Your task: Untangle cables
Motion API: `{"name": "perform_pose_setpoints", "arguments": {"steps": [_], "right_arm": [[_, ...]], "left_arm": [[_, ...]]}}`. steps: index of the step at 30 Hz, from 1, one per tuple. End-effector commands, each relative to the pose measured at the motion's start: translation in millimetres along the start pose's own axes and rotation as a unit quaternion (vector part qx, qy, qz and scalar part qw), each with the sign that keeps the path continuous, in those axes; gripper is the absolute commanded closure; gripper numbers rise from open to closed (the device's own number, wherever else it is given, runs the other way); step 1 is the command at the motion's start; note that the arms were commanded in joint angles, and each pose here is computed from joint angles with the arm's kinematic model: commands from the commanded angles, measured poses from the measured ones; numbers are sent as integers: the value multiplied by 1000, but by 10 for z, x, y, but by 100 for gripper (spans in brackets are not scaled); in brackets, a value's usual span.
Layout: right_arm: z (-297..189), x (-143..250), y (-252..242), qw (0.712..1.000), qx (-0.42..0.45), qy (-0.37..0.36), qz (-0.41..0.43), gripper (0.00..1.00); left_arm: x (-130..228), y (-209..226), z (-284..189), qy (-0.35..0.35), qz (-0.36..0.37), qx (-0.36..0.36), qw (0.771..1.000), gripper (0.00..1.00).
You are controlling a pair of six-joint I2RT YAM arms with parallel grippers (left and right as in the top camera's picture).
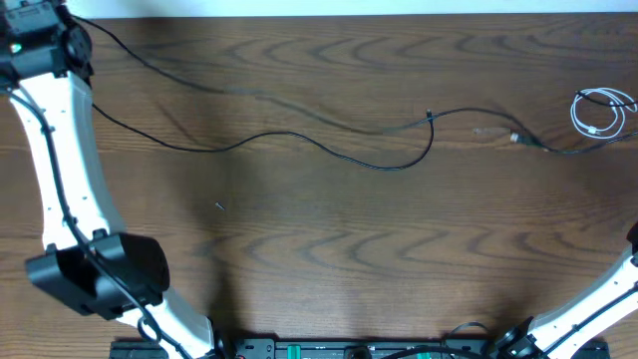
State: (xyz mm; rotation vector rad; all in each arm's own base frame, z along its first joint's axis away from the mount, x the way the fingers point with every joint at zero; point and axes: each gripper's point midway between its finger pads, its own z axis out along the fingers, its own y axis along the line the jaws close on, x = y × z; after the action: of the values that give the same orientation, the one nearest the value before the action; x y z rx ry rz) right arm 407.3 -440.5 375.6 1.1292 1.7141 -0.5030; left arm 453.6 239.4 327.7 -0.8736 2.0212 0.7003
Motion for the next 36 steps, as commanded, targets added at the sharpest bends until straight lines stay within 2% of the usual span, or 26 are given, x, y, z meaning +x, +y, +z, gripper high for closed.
{"name": "perform_pose_setpoints", "arguments": {"steps": [1, 4, 8, 13, 20, 21, 22, 23, 24, 29, 32, 36], "right_arm": [[-72, -42, 74, 1000, -18, -4, -9, 99], [-11, 24, 120, 999, -32, 5, -25, 99], [58, 140, 317, 996, -76, 18, -43, 99], [83, 334, 613, 989, -115, 34, -85, 99], [186, 908, 945, 977, -138, 95, -130, 98], [227, 1011, 967, 976, -137, 104, -133, 87], [261, 1112, 985, 974, -137, 114, -136, 57], [291, 1206, 989, 973, -136, 125, -139, 20], [315, 1297, 987, 971, -134, 135, -141, 1], [216, 1584, 1008, 957, -138, 183, -181, 1], [42, 1747, 1120, 938, -167, 213, -216, 1], [-254, 2057, 1379, 900, -237, 259, -258, 1]], "left_arm": [[50, 96, 182, 8, -16, -28, 999, 93], [144, 148, 310, 25, -30, -37, 999, 93], [162, -24, 322, 32, -31, 10, 999, 93], [190, -481, 177, 35, 8, 100, 994, 92], [251, -1091, -197, 14, 71, 162, 984, 92], [271, -1183, -269, 11, 83, 171, 982, 93], [290, -1285, -362, 6, 96, 181, 979, 92], [308, -1368, -443, 2, 108, 190, 976, 93], [320, -1445, -529, -2, 119, 199, 973, 93], [310, -1719, -993, -31, 147, 241, 959, 93], [294, -1842, -1301, -44, 150, 277, 948, 92], [394, -2118, -1848, -43, 162, 380, 910, 93]]}}
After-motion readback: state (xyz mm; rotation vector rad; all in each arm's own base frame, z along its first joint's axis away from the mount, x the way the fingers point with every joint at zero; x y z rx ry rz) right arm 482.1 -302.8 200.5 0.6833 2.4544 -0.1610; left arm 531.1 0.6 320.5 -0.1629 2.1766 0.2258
